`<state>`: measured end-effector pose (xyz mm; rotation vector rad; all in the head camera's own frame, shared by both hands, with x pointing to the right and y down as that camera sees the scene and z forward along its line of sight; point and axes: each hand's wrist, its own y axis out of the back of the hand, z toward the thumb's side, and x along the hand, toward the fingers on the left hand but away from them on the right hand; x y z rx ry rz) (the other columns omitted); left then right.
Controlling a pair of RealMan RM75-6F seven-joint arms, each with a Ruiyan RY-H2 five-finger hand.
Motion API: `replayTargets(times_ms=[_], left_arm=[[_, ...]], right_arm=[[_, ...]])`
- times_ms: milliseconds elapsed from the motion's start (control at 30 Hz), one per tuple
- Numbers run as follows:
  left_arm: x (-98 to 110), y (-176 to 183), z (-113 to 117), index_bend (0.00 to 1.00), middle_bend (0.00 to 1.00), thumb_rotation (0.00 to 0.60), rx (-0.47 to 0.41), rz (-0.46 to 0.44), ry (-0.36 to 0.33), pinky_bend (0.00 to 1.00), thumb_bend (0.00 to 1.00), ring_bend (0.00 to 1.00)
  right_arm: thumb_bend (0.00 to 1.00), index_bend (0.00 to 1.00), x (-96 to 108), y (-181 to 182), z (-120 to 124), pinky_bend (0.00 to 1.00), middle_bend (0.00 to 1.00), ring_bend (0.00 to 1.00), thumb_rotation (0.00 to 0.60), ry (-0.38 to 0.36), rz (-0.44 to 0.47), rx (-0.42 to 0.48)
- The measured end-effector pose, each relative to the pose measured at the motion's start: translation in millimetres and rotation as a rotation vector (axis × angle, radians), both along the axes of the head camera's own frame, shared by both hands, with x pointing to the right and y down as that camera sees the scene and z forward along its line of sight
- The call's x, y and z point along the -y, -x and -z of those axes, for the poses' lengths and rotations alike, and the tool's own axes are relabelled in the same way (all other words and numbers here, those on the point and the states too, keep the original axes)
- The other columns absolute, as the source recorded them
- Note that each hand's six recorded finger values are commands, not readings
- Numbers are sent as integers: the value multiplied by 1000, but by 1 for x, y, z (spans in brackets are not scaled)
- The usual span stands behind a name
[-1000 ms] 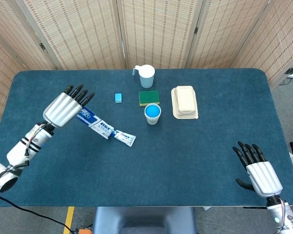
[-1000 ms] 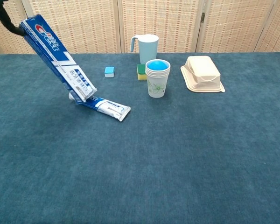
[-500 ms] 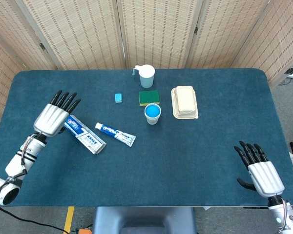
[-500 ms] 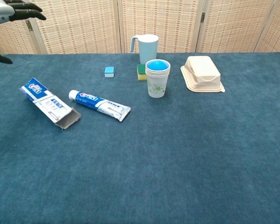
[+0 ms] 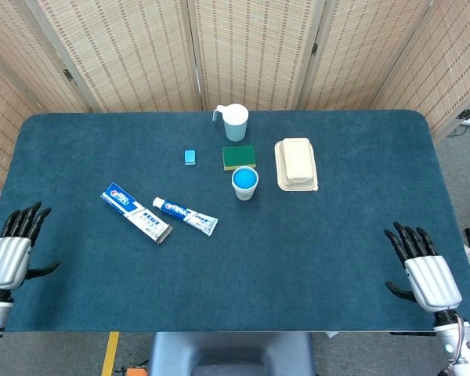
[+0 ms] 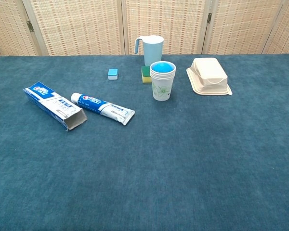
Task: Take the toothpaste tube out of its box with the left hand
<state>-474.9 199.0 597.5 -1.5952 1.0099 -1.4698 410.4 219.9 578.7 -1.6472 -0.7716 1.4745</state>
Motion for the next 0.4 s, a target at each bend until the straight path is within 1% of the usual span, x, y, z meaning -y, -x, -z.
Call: replayTargets(times_ms=[67, 167, 267, 400], left_arm=[[-11, 9, -1, 0, 0, 600, 31, 31, 4, 0, 86, 0], [-28, 24, -3, 0, 0, 600, 98, 77, 30, 0, 85, 0], [-33, 24, -3, 0, 0, 600, 129, 82, 36, 0, 86, 0], [-35, 22, 0, 0, 0, 600, 126, 84, 33, 0, 86, 0]], right_arm=[[221, 0, 1, -1, -1, 0, 0, 0, 600, 0, -9, -5], [220, 0, 3, -3, -1, 0, 0, 0, 600, -1, -21, -7], [220, 0, 4, -3, -1, 0, 0, 0, 600, -2, -23, -9], [221, 0, 4, -2, -3, 0, 0, 0, 600, 3, -21, -11]])
